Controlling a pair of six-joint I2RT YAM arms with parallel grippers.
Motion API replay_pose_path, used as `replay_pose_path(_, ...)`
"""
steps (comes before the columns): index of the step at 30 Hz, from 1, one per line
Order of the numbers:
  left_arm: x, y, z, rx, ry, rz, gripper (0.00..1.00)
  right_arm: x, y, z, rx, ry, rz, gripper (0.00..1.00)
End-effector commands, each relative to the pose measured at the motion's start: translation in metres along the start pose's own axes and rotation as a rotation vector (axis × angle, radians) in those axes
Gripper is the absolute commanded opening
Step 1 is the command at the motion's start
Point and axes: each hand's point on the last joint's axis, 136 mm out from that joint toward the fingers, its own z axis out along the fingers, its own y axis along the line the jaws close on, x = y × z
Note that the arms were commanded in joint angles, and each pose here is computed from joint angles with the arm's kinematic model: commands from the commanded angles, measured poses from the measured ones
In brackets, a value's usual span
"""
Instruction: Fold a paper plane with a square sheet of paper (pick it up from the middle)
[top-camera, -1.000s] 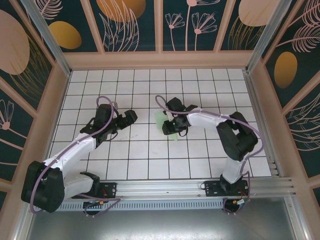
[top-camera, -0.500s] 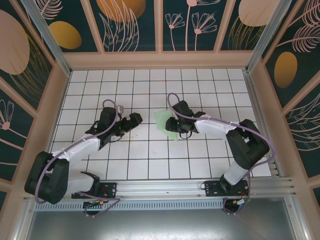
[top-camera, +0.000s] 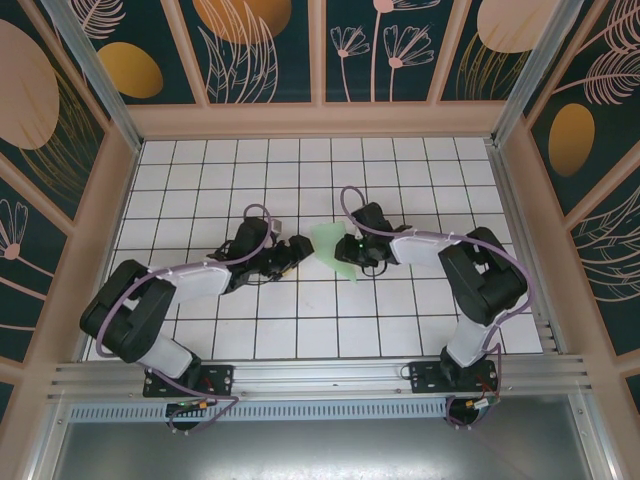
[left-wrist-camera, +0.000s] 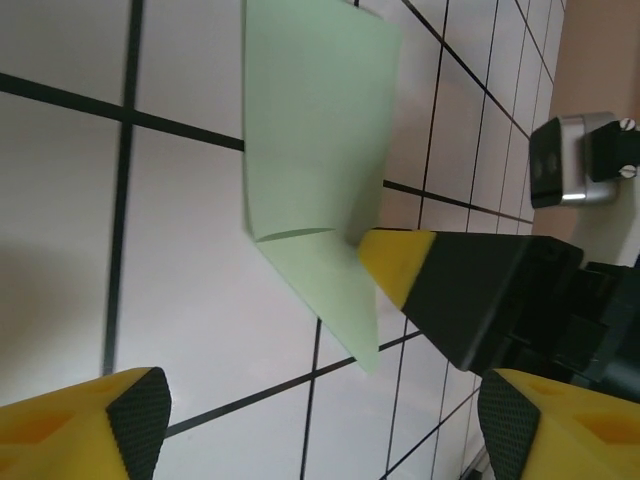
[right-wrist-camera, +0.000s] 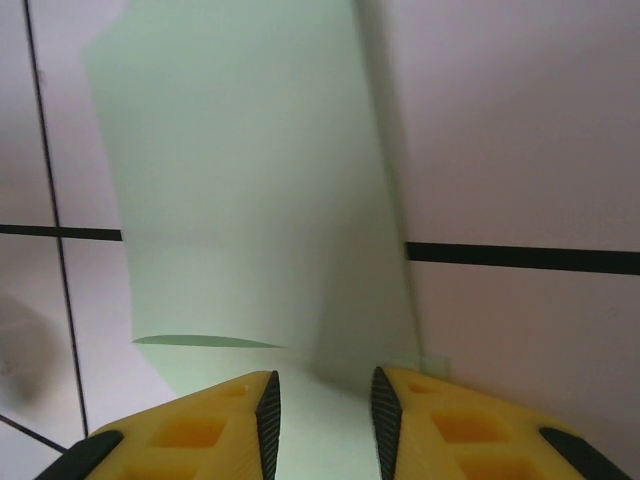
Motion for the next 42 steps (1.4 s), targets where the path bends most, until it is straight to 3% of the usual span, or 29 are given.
replay_pose_path(1,-0.002,-0.019,0.010,0.062,0.020,-0.036,0.76,0.010,-0.011,0.006,-0.028,0.032,0.028,0.33)
replay_pose_path(12,-0.003,-0.007,0.035,-0.029,0.034,-0.083,0.46,0.022,-0.025,0.003,-0.153,0.062,0.110,0.32)
replay_pose_path(18,-0.006,0.014,0.052,-0.116,0.038,-0.113,0.45,0.025,-0.032,0.003,-0.158,0.068,0.122,0.31)
replay_pose_path(24,-0.010,0.013,0.062,-0.125,0.050,-0.106,0.43,0.029,-0.038,0.003,-0.163,0.077,0.129,0.31)
replay_pose_path(42,-0.006,-0.015,0.071,0.067,0.092,-0.069,0.30,0.027,-0.034,-0.001,-0.222,0.065,0.108,0.30)
